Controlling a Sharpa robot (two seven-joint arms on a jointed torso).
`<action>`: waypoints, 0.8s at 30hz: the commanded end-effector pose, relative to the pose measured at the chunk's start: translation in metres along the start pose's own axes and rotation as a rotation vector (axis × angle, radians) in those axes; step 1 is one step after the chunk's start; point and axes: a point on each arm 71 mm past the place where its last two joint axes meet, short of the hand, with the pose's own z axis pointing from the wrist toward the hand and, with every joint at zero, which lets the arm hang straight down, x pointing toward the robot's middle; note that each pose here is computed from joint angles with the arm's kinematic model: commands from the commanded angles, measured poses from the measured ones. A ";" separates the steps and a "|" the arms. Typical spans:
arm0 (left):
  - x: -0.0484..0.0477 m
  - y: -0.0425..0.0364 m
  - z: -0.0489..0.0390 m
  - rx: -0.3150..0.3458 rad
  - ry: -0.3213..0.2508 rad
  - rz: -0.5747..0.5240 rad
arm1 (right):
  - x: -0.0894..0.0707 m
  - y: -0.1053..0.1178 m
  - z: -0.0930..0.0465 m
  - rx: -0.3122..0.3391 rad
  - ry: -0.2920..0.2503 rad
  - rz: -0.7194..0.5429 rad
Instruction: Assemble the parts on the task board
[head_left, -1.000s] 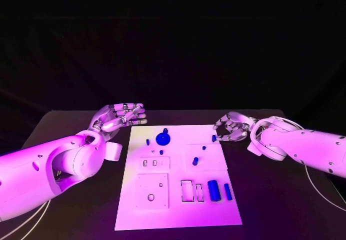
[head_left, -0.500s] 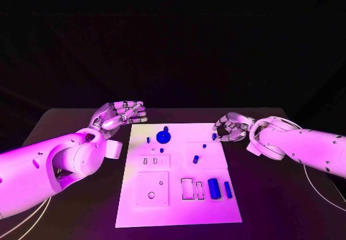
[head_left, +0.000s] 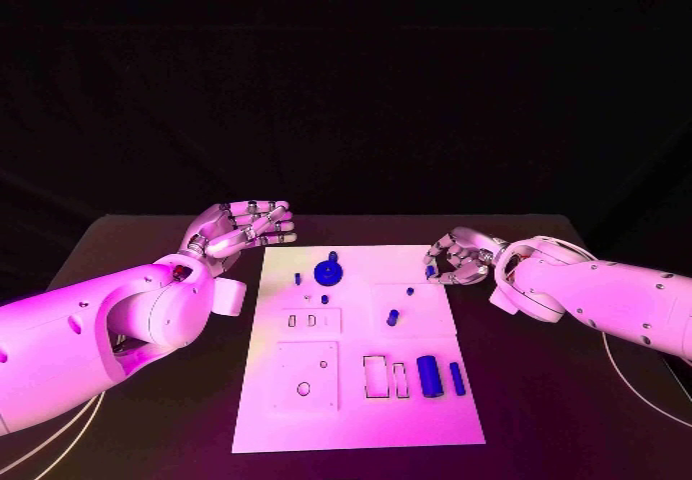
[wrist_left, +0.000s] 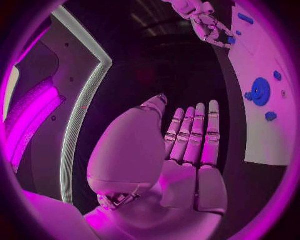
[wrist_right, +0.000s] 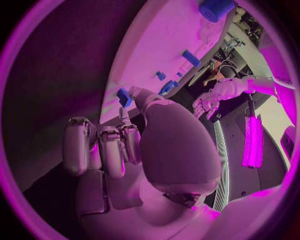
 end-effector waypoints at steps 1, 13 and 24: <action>0.0026 -0.0010 0.0005 0.007 0.018 -0.009 | 0.002 0.000 0.001 0.013 0.002 0.008; 0.0020 -0.0010 0.0004 0.006 0.017 -0.008 | 0.004 0.001 0.002 0.019 0.002 0.008; 0.0011 -0.0009 0.0003 0.005 0.014 -0.007 | 0.003 -0.001 0.001 0.027 -0.005 0.000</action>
